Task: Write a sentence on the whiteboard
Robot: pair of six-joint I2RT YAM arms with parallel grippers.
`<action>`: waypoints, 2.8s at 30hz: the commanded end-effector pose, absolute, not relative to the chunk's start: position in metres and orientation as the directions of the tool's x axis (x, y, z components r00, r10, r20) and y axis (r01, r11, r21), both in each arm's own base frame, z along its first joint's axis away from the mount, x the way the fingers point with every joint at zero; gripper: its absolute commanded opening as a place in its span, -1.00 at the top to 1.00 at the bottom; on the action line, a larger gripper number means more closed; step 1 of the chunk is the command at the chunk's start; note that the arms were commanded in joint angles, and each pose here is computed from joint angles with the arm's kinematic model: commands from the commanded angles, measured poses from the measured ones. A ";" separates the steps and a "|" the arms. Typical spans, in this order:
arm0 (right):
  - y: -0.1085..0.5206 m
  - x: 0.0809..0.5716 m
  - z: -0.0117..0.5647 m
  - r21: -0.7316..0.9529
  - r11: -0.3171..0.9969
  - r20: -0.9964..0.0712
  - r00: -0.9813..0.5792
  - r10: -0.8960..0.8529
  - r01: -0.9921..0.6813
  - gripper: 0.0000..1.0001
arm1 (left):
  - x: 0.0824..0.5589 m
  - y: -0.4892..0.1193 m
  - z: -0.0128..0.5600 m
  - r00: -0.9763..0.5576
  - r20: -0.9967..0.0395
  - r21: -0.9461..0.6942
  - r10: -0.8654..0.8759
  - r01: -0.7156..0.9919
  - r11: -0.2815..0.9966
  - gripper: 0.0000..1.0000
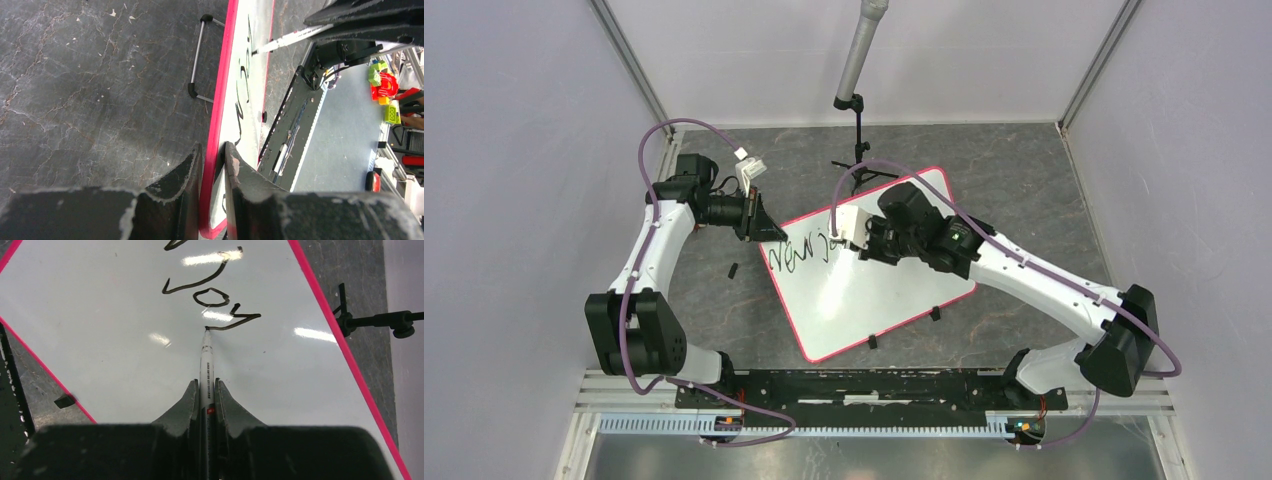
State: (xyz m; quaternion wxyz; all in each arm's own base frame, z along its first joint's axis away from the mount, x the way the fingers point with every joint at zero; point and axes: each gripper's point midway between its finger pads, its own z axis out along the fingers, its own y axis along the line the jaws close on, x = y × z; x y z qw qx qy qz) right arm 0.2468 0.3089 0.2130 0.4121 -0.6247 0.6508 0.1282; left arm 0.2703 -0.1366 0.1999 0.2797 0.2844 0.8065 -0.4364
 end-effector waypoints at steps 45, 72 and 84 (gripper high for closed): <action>0.304 0.276 0.239 -0.377 0.259 -0.710 0.098 -0.697 -0.889 1.00 | 0.265 -0.138 0.189 -0.686 -0.679 -0.527 0.260 0.703 0.478 0.95; 0.273 0.267 0.214 -0.400 0.238 -0.628 0.076 -0.775 -0.885 1.00 | 0.268 -0.138 0.186 -0.691 -0.677 -0.526 0.254 0.695 0.490 0.95; 0.303 0.242 0.208 -0.343 0.126 -0.644 0.135 -0.753 -0.931 1.00 | 0.267 -0.138 0.186 -0.692 -0.675 -0.528 0.254 0.695 0.488 0.95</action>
